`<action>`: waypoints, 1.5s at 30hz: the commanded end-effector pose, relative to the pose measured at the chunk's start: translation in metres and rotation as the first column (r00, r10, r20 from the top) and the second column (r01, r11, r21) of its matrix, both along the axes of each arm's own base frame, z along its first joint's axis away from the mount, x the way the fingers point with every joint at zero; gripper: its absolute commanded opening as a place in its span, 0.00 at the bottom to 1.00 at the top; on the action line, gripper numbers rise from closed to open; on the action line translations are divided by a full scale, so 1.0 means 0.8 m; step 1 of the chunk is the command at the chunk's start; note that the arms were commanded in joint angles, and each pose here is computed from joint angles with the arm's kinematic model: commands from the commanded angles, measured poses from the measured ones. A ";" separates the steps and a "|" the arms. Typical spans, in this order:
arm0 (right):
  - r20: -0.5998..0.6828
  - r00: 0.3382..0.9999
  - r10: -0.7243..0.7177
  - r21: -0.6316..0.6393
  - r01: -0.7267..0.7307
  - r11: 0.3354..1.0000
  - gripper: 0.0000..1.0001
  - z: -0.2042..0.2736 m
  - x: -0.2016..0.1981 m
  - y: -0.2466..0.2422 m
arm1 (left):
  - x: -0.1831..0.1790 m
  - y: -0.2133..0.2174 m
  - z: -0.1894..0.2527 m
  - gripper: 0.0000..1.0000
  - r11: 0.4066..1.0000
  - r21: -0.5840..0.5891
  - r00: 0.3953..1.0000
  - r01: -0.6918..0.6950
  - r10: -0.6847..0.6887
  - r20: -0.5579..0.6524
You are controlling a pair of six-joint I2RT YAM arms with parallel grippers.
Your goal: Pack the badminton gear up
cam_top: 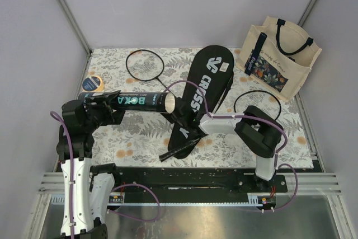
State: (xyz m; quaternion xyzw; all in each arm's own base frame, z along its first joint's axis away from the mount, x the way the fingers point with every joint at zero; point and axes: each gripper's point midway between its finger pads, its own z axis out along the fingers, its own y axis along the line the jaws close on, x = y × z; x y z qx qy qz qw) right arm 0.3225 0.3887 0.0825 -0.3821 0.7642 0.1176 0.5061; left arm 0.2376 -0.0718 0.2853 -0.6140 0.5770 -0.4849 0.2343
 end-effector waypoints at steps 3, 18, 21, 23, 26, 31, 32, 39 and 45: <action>0.192 0.971 -0.145 -0.104 0.167 0.980 0.50 0.019 0.036 -0.014 | 0.004 -0.002 0.039 0.22 1.000 -0.009 0.994 0.012 -0.011 0.105; 0.186 0.955 -0.231 0.085 0.219 0.972 0.00 0.076 0.026 -0.029 | 0.015 0.007 0.014 0.22 1.000 0.018 0.998 -0.018 0.017 0.057; 0.140 0.964 -0.227 0.178 0.201 0.963 0.00 0.107 0.012 -0.031 | 0.019 0.010 0.002 0.22 0.999 0.022 0.999 -0.029 0.029 0.037; 0.102 0.970 -0.223 0.211 0.198 0.957 0.00 0.117 0.001 -0.036 | 0.023 0.010 -0.006 0.22 0.999 0.021 0.999 -0.026 0.025 0.029; 0.058 0.972 -0.227 0.233 0.208 0.950 0.00 0.126 -0.013 -0.053 | 0.026 0.011 -0.020 0.22 0.999 0.028 1.000 -0.022 0.022 0.010; -0.074 0.954 -0.291 0.308 0.299 0.903 0.00 0.145 -0.039 -0.103 | 0.028 0.012 -0.045 0.23 0.999 0.026 0.999 -0.022 0.022 -0.023; -0.082 0.951 -0.297 0.317 0.308 0.897 0.00 0.155 -0.047 -0.115 | 0.028 0.012 -0.050 0.22 0.999 0.032 0.999 -0.021 0.022 -0.029; -0.131 0.933 -0.334 0.376 0.358 0.854 0.00 0.181 -0.100 -0.197 | 0.027 0.013 -0.070 0.23 0.998 0.060 0.998 -0.007 0.011 -0.054; -0.146 0.983 -0.115 0.582 0.179 0.793 0.00 0.223 -0.162 -0.203 | 0.025 0.007 -0.082 0.24 0.995 0.092 0.998 0.046 -0.041 -0.055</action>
